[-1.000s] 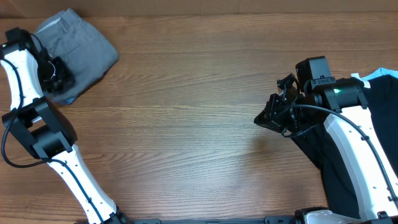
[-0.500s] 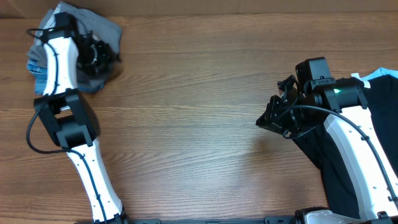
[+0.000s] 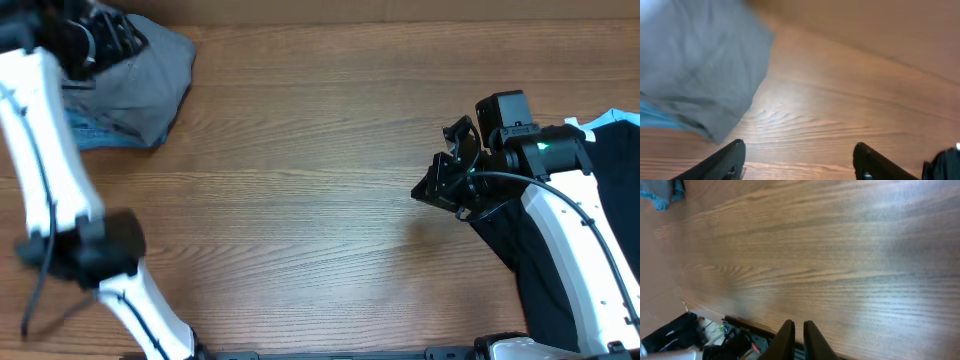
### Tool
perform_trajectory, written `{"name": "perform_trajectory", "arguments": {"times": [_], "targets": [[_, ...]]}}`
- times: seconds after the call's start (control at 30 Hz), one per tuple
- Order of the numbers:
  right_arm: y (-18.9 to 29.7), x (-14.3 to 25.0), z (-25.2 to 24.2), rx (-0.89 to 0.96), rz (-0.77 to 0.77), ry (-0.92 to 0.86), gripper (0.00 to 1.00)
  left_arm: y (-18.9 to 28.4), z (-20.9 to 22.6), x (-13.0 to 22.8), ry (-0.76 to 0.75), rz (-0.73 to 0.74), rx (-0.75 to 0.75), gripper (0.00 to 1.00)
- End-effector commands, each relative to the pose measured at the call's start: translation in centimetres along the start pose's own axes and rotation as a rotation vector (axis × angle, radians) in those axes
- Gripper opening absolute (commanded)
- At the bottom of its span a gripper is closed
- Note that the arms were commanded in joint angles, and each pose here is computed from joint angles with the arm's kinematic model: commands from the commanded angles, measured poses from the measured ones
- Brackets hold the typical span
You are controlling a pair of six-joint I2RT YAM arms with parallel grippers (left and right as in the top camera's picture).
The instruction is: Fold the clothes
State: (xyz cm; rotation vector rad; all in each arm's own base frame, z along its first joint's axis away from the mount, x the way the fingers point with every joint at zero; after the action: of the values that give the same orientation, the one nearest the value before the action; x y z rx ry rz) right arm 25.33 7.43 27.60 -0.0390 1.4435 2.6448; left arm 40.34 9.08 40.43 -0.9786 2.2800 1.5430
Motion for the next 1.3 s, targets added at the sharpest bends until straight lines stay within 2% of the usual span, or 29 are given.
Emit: {"name": "perform_trajectory", "arguments": {"times": [0.0, 0.07, 0.17, 0.2, 0.27, 0.33, 0.37, 0.4, 0.43, 0.6, 0.87, 1.27], "targets": [[4.2, 0.6, 2.4, -0.028, -0.164, 0.147, 0.13, 7.4, -4.5, 2.4, -0.208, -0.113, -0.028, 0.76], [6.4, 1.3, 3.2, -0.008, -0.250, 0.186, 0.14, 10.2, -5.8, 4.2, -0.239, -0.136, -0.049, 0.80], [10.2, 3.0, 4.5, 0.028, -0.414, 0.248, 0.17, 14.2, -7.3, 7.5, -0.265, -0.143, -0.064, 1.00], [11.6, 3.9, 4.9, 0.030, -0.472, 0.271, 0.18, 15.1, -7.5, 8.3, -0.268, -0.139, -0.061, 1.00], [14.0, 5.6, 5.7, 0.019, -0.581, 0.317, 0.30, 17.2, -8.0, 9.7, -0.269, -0.168, -0.045, 1.00], [15.8, 7.3, 6.3, -0.002, -0.674, 0.359, 0.45, 18.9, -8.3, 10.9, -0.257, -0.205, -0.031, 1.00], [16.6, 8.3, 6.5, -0.016, -0.721, 0.382, 0.61, 19.8, -8.4, 11.4, -0.257, -0.224, -0.026, 1.00], [17.3, 9.2, 6.6, -0.027, -0.758, 0.399, 0.86, 20.8, -8.6, 12.1, -0.249, -0.250, -0.019, 1.00], [17.8, 10.1, 6.7, -0.036, -0.787, 0.414, 1.00, 21.8, -8.8, 12.8, -0.242, -0.274, -0.011, 1.00], [18.9, 13.2, 6.5, -0.053, -0.840, 0.439, 1.00, 25.7, -8.9, 17.0, -0.275, -0.352, 0.003, 1.00], [18.3, 13.9, 5.8, -0.033, -0.774, 0.407, 1.00, 27.9, -7.8, 23.1, -0.276, -0.364, 0.008, 1.00], [17.8, 14.4, 5.4, -0.021, -0.727, 0.382, 1.00, 28.7, -7.8, 24.2, -0.256, -0.393, 0.015, 1.00]]}}
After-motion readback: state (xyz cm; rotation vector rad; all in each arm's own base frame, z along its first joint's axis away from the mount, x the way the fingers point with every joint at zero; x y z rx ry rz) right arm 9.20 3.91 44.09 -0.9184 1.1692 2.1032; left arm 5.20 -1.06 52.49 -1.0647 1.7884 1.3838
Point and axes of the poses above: each gripper's point midway between its finger pads, its own y axis back along the fingers, its own z axis along the line the jaws close on, x = y × z, the point moved 10 cm from there along y, back along the fingers, and after that the axes turned 5 degrees about y, right-handed, at the moved point
